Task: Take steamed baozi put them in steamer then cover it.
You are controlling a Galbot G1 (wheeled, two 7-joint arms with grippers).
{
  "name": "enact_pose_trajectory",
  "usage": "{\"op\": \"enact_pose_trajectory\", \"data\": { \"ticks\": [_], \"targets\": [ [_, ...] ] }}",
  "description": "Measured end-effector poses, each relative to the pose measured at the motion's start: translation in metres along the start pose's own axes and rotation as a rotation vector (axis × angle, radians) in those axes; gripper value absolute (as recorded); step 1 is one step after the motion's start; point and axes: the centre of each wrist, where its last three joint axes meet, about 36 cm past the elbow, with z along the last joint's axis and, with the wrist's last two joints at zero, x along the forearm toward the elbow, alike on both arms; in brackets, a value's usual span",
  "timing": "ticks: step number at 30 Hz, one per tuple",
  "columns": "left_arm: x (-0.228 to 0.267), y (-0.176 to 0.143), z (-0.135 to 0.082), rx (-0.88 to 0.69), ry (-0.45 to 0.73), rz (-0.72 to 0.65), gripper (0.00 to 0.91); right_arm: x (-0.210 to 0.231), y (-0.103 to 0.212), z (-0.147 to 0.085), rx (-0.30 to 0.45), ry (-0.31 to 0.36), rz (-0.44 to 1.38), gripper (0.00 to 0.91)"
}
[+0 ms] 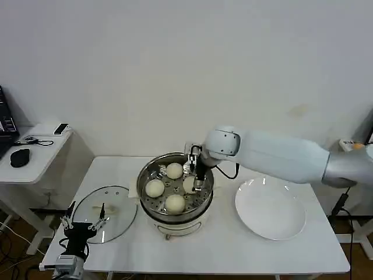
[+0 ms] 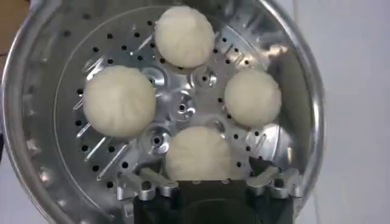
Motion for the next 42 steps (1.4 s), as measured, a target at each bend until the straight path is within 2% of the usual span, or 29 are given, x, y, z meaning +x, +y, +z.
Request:
{"op": "enact_pose_trajectory", "data": {
  "ticks": [7, 13, 20, 25, 30, 35, 42],
  "targets": [
    [0.0, -0.005, -0.001, 0.003, -0.003, 0.008, 0.907, 0.031, 0.011, 0.026, -0.017, -0.087, 0.067, 0.907],
    [0.0, -0.01, -0.001, 0.003, -0.006, 0.015, 0.907, 0.052, 0.037, 0.07, -0.088, -0.216, 0.167, 0.907],
    [0.002, -0.013, 0.0, -0.006, -0.002, 0.023, 0.907, 0.057, 0.084, 0.117, -0.186, -0.443, 0.355, 0.907],
    [0.004, -0.013, 0.004, -0.016, 0.004, 0.025, 0.907, 0.049, 0.117, 0.135, -0.242, -0.628, 0.526, 0.907],
    [0.005, -0.017, 0.007, -0.017, 0.005, 0.029, 0.907, 0.032, 0.154, 0.166, -0.357, -0.769, 0.701, 0.907],
    [0.006, -0.019, 0.009, -0.027, 0.0, 0.035, 0.907, 0.012, 0.202, 0.212, -0.521, -0.81, 0.875, 0.907],
    [0.005, -0.018, 0.007, -0.055, -0.024, 0.029, 0.907, -0.011, 0.281, 0.268, -0.732, -0.757, 1.049, 0.907]
  ]
}}
